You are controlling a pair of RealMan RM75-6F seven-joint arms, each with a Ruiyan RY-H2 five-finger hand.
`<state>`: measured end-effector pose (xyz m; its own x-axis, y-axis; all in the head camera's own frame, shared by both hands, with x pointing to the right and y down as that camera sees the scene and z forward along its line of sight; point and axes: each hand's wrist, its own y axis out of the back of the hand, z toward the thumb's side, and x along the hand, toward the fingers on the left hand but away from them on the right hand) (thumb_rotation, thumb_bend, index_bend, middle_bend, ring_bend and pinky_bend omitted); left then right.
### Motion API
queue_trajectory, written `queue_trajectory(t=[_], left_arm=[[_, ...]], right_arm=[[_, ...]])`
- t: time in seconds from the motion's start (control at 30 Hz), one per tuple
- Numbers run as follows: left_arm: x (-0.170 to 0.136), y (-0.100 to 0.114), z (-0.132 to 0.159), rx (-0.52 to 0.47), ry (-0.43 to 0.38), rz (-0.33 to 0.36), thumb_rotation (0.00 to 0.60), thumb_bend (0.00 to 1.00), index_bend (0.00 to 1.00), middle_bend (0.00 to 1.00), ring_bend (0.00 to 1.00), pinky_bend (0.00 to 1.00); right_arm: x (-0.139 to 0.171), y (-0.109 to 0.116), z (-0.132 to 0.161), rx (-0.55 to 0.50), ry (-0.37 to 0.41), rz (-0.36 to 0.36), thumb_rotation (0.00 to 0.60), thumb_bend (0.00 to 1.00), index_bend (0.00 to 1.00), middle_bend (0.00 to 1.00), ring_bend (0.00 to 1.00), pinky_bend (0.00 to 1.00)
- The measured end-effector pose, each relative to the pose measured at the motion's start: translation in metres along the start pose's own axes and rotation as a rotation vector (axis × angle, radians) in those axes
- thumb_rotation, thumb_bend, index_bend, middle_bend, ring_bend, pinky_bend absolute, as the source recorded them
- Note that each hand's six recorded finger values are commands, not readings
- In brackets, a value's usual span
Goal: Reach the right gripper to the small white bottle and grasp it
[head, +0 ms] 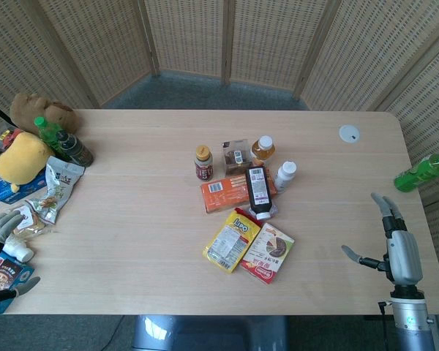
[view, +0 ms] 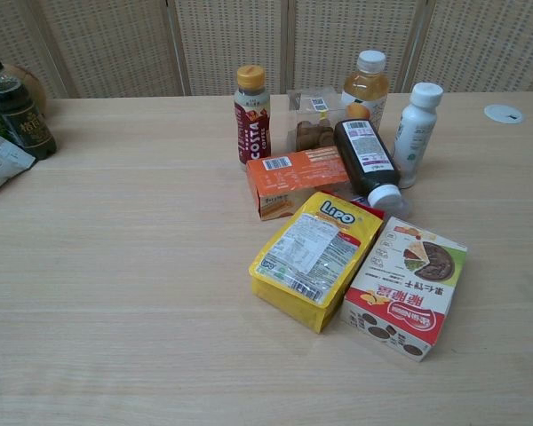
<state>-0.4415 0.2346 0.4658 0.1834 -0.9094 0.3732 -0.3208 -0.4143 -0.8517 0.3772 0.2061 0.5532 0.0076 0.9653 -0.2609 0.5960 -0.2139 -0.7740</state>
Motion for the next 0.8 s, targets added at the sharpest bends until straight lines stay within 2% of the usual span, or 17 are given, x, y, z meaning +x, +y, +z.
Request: queue_trajectory(t=[0.27,0.47,0.67,0.8], left_arm=[[-0.002,0.003,0.003,-0.001,-0.016,0.006,0.600,0.00,0.04,0.00,0.00,0.00],[-0.003,0.005,0.005,-0.003,-0.026,0.010,0.600,0.00,0.04,0.00,0.00,0.00],[-0.002,0.004,0.003,-0.004,-0.020,0.008,0.600,0.00,0.03,0.00,0.00,0.00],[-0.002,0.004,0.002,0.000,-0.016,0.012,0.600,0.00,0.04,0.00,0.00,0.00]], right_arm=[[0.000,-0.002,-0.005,0.006,-0.011,0.007,0.600,0.00,0.00,0.00,0.00,0.00],[-0.003,-0.010,-0.020,-0.011,-0.057,0.036,0.600,0.00,0.00,0.00,0.00,0.00],[-0.024,-0.033,-0.034,-0.104,-0.123,0.110,0.600,0.00,0.00,0.00,0.00,0.00],[-0.051,-0.054,-0.039,-0.172,-0.156,0.167,0.600,0.00,0.00,0.00,0.00,0.00]])
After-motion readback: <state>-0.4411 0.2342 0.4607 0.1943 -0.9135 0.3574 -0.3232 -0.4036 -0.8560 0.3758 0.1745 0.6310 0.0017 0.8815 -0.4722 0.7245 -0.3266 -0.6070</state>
